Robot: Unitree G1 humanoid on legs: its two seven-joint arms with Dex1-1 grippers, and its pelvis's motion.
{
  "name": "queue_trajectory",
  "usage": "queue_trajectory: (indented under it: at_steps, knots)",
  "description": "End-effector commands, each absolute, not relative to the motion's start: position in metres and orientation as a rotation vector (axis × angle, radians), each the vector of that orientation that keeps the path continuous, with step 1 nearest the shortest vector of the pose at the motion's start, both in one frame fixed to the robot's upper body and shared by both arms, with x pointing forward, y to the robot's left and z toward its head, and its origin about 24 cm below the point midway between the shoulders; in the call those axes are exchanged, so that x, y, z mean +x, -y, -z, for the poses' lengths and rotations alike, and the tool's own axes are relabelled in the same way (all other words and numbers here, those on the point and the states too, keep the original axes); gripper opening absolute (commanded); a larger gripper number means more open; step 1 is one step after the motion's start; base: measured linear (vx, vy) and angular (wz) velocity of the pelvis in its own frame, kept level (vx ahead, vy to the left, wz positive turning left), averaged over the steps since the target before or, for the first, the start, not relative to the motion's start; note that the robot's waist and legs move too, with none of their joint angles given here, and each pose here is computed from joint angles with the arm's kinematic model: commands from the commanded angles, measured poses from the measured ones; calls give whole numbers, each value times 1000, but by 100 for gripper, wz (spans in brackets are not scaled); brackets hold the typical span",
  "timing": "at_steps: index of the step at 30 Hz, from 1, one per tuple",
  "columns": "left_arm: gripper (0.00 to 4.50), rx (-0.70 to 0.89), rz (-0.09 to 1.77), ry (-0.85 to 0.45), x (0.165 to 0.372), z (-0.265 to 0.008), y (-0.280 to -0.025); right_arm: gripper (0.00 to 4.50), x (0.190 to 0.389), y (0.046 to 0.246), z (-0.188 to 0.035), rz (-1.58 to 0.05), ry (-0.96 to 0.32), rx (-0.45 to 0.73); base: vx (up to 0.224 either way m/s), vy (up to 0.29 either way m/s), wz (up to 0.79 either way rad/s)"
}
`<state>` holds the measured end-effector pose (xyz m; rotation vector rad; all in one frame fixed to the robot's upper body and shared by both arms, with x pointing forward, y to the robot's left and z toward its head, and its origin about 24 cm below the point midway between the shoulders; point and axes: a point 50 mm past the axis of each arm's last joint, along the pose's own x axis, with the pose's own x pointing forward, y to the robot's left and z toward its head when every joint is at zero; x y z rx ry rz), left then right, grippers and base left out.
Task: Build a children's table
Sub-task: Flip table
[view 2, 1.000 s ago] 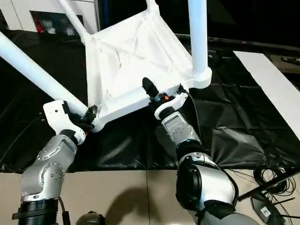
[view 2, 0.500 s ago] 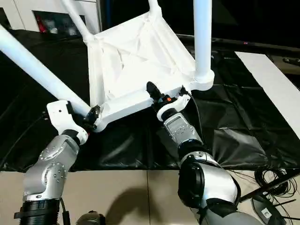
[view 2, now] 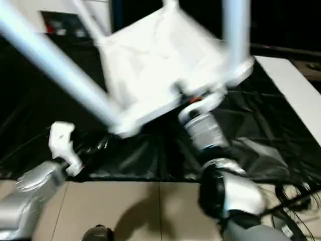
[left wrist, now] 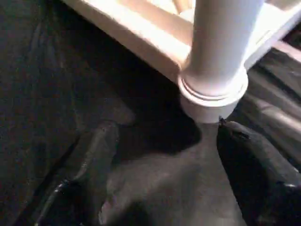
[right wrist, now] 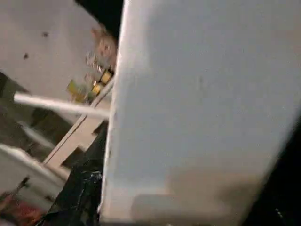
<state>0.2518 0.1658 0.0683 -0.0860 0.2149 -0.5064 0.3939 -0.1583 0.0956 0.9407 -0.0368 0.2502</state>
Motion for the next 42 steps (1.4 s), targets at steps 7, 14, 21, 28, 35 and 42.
queue_trajectory:
  at_steps: [7,14,21,28,35,42]
  knots:
    - [375,63,749,-30,251,-106,-128,196,393,199,-151,-181,272,561,0,0,0]
    - [375,103,881,47,252,-131,-111,195,386,201,-151,-82,276,410,0,0,0]
    - [375,183,886,153,262,-160,-101,195,383,184,-155,-71,283,223,0,0,0]
    - [375,361,764,322,280,-199,-101,195,386,163,-158,-121,275,120,0,0,0]
    - [375,721,584,636,290,-255,-105,193,387,142,-156,-151,251,69,0,0,0]
    - [375,892,490,984,274,-295,-98,263,382,127,-132,-192,141,-13,0,0,0]
